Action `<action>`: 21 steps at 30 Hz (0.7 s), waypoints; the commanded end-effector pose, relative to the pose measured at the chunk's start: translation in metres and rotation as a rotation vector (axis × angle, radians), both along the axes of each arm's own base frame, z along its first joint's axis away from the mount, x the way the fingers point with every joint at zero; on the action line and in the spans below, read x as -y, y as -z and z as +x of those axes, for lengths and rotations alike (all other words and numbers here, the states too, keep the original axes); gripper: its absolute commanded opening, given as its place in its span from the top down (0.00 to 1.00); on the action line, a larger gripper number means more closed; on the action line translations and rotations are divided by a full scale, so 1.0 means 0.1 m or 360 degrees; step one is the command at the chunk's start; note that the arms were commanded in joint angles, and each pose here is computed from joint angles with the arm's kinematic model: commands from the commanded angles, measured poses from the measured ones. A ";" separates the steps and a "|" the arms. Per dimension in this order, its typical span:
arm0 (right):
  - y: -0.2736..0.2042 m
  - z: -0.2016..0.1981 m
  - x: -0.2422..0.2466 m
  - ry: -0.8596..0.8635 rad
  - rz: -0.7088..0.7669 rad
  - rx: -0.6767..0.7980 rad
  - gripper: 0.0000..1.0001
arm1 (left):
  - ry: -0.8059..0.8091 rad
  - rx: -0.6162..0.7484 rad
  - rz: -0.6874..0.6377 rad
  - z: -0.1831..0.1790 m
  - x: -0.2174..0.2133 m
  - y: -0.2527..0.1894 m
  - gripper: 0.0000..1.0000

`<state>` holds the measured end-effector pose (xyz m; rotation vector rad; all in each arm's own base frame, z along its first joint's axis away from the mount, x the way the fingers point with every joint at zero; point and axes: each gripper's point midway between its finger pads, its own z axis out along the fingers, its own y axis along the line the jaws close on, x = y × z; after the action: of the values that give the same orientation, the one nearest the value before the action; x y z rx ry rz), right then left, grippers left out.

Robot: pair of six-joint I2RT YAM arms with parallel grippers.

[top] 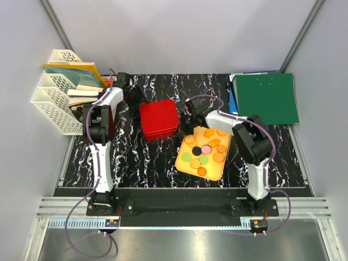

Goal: Pack the cookies

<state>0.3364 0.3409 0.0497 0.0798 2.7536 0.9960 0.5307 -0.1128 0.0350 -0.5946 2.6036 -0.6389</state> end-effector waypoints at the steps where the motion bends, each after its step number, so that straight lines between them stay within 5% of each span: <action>1: -0.09 0.20 -0.07 0.0118 0.0142 0.0018 1.00 | 0.0031 0.0042 -0.0053 -0.09 0.06 -0.12 0.37; 21: 0.12 0.69 0.38 0.0368 0.0138 -0.0010 1.00 | 0.0049 -0.0022 -0.0097 -0.74 0.12 -0.03 0.40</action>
<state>0.3821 0.3009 0.0295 0.4004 2.7014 1.0235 0.4829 -0.1189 0.0339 -0.5892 2.5878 -0.7233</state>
